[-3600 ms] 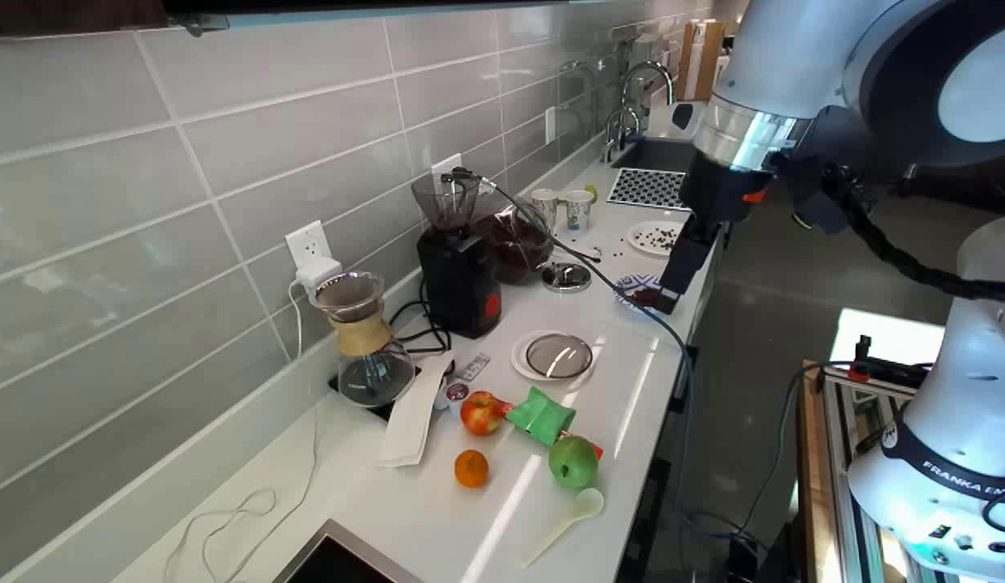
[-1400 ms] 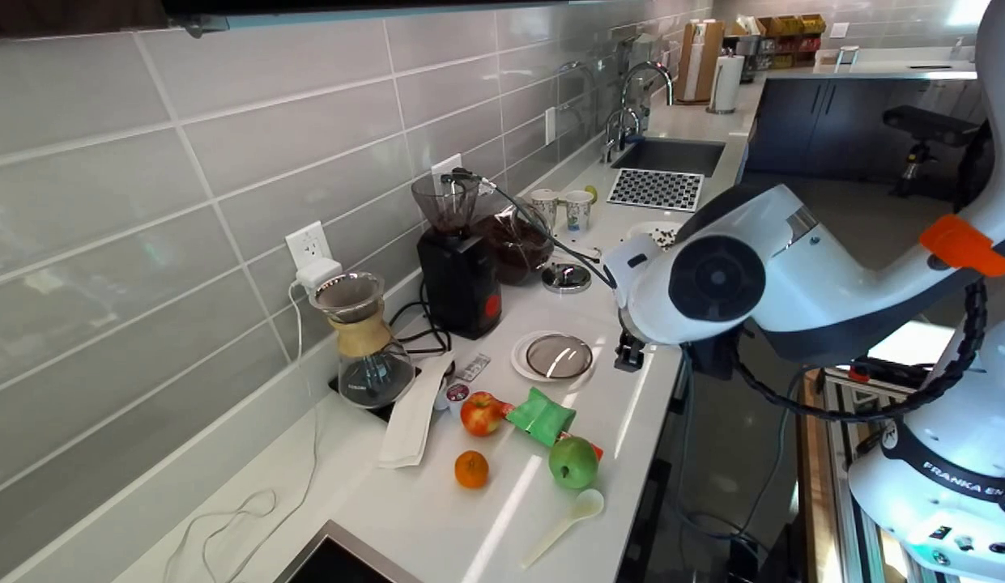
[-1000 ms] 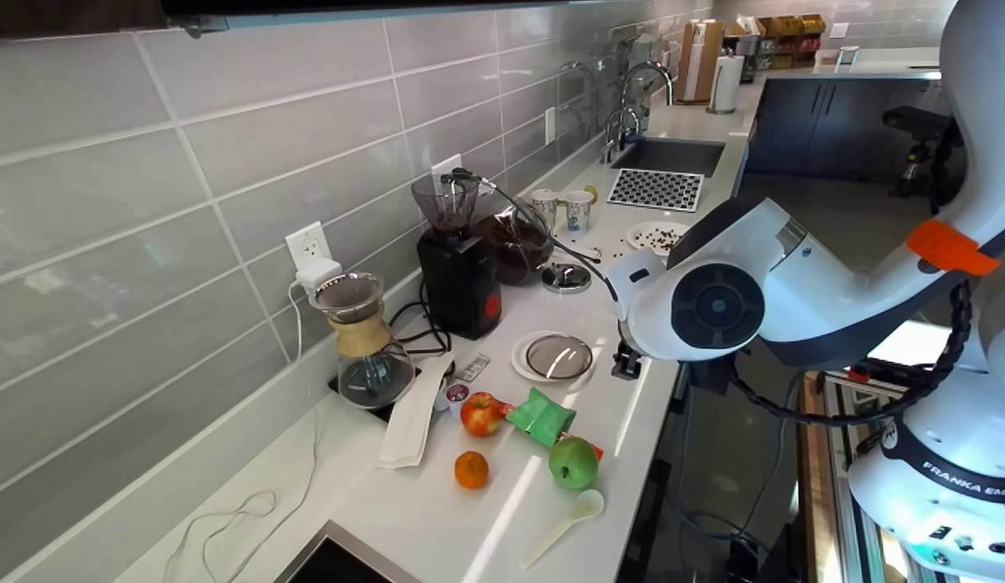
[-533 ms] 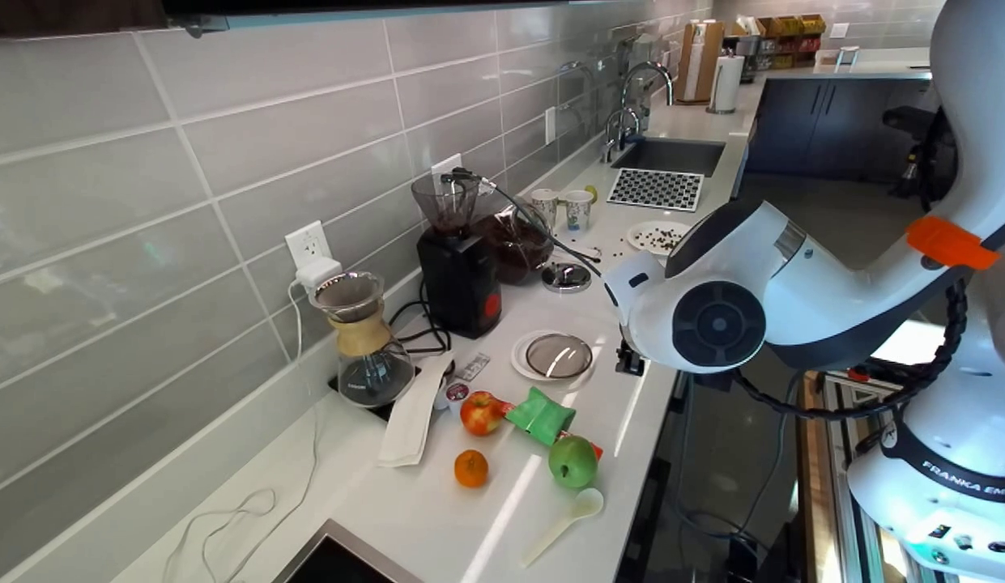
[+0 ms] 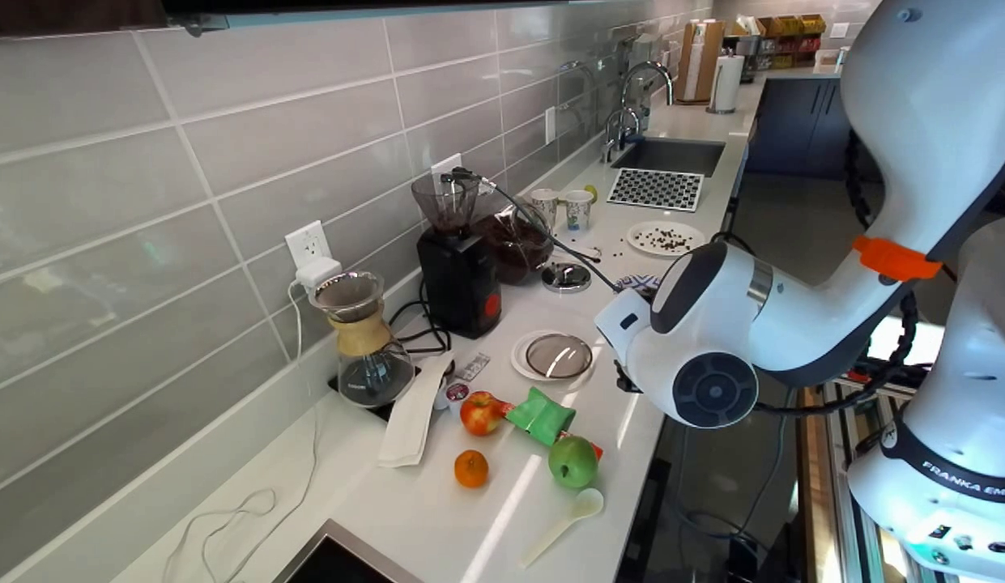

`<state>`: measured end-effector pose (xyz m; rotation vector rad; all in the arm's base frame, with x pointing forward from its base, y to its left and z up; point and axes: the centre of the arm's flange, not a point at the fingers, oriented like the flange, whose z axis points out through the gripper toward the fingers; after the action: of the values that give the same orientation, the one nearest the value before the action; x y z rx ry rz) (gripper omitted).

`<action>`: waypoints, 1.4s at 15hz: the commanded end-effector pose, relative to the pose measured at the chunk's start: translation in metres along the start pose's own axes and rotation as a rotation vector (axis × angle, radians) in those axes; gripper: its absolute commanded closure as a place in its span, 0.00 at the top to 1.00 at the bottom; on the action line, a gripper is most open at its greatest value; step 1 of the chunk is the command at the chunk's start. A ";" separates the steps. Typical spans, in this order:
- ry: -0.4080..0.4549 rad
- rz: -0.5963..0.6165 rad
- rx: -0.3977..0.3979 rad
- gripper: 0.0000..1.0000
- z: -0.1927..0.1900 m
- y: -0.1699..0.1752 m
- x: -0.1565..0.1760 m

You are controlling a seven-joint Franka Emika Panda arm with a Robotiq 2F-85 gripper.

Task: Pick up the clear lid on the white plate and put it on the black machine

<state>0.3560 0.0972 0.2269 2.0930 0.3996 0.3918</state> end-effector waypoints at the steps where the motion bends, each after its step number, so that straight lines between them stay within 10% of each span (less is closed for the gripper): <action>1: 0.042 -0.029 -0.027 1.00 0.026 -0.030 0.008; 21: 0.175 -0.120 -0.074 1.00 0.085 -0.077 0.029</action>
<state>0.4002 0.0872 0.1345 1.9738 0.5872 0.4795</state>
